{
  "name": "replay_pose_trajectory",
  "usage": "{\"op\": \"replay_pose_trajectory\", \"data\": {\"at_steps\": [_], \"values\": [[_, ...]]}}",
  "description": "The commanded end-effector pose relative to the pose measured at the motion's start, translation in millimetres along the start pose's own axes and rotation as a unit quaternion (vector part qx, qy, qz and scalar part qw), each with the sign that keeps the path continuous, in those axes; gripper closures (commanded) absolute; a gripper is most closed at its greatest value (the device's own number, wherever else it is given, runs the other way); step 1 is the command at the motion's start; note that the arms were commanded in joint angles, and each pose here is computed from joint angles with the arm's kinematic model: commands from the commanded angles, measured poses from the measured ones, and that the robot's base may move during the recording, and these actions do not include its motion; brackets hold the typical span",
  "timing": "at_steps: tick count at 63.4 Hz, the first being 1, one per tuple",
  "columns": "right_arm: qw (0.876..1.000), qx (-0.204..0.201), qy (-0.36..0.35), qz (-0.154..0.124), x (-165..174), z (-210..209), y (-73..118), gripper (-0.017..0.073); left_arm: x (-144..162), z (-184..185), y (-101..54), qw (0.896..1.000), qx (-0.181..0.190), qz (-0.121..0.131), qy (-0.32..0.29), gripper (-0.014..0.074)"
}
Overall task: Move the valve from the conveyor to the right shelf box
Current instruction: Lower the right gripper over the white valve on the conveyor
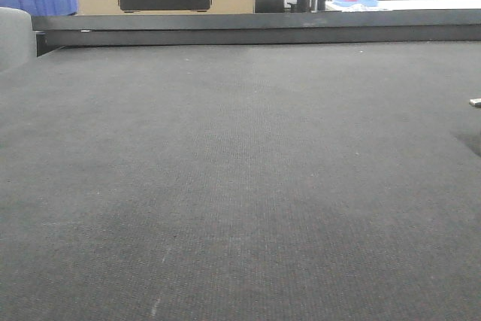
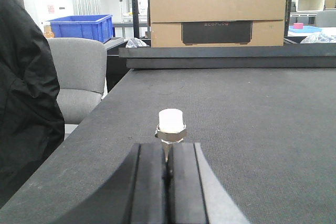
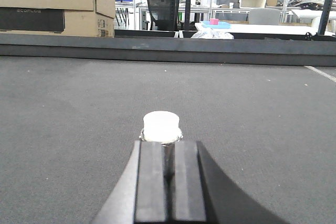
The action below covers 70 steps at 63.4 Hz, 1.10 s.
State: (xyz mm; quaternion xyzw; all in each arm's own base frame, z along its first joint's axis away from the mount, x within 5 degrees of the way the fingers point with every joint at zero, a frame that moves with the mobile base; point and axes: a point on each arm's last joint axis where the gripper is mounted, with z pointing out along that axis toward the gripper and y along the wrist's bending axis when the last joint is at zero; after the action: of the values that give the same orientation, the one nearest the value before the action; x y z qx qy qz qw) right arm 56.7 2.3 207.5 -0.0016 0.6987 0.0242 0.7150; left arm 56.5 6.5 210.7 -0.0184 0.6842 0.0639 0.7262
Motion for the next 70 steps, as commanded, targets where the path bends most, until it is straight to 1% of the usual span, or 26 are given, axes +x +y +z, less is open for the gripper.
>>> {"op": "replay_pose_trajectory", "data": {"at_steps": [1, 23, 34, 48, 54, 58, 60, 64, 67, 70], "values": [[1.000, 0.001, -0.014, -0.001, -2.4, -0.3, -0.1, 0.0721, -2.5, -0.5, 0.3, 1.000, -0.002, -0.004, -0.012, 0.0704], [1.000, 0.001, -0.014, -0.001, -2.4, -0.3, -0.1, 0.0721, -2.5, -0.5, 0.3, 1.000, -0.002, -0.004, -0.012, 0.0704], [1.000, 0.001, -0.014, -0.001, -2.4, -0.3, -0.1, 0.0721, -5.5, -0.6, 0.5, 1.000, -0.003, -0.004, -0.028, 0.0704], [0.999, 0.003, -0.051, -0.001, -9.2, -0.8, -0.6, 0.0721, -7.9, -0.8, 0.8, 0.999, -0.004, -0.005, -0.041, 0.0704], [0.996, 0.006, -0.090, 0.000, -16.2, -1.8, -1.1, 0.0721, -14.0, -1.5, 1.3, 0.997, -0.007, -0.005, -0.075, 0.0704], [0.995, 0.007, -0.103, 0.017, -18.5, -2.2, -1.7, 0.0721, -19.2, -2.5, 1.7, 0.994, -0.009, -0.005, -0.104, 0.0704], [0.994, 0.007, -0.110, 0.023, -25.1, -3.4, -1.5, 0.0721, -20.3, -2.7, 1.8, 0.994, -0.010, -0.005, -0.110, 0.0704], [0.991, 0.004, -0.129, 0.022, -43.8, -7.4, -0.6, 0.0721, -33.0, -4.6, 2.5, 0.993, -0.010, -0.005, -0.120, 0.0704], [0.991, 0.000, -0.131, 0.022, -58.7, -11.4, 0.7, 0.0721, -49.2, -7.7, 3.4, 0.993, -0.009, -0.005, -0.120, 0.0704], [0.992, -0.005, -0.124, 0.022, -71.6, -15.8, 2.1, 0.0721, -62.9, -10.9, 4.0, 0.994, -0.007, -0.005, -0.108, 0.0704]]}}
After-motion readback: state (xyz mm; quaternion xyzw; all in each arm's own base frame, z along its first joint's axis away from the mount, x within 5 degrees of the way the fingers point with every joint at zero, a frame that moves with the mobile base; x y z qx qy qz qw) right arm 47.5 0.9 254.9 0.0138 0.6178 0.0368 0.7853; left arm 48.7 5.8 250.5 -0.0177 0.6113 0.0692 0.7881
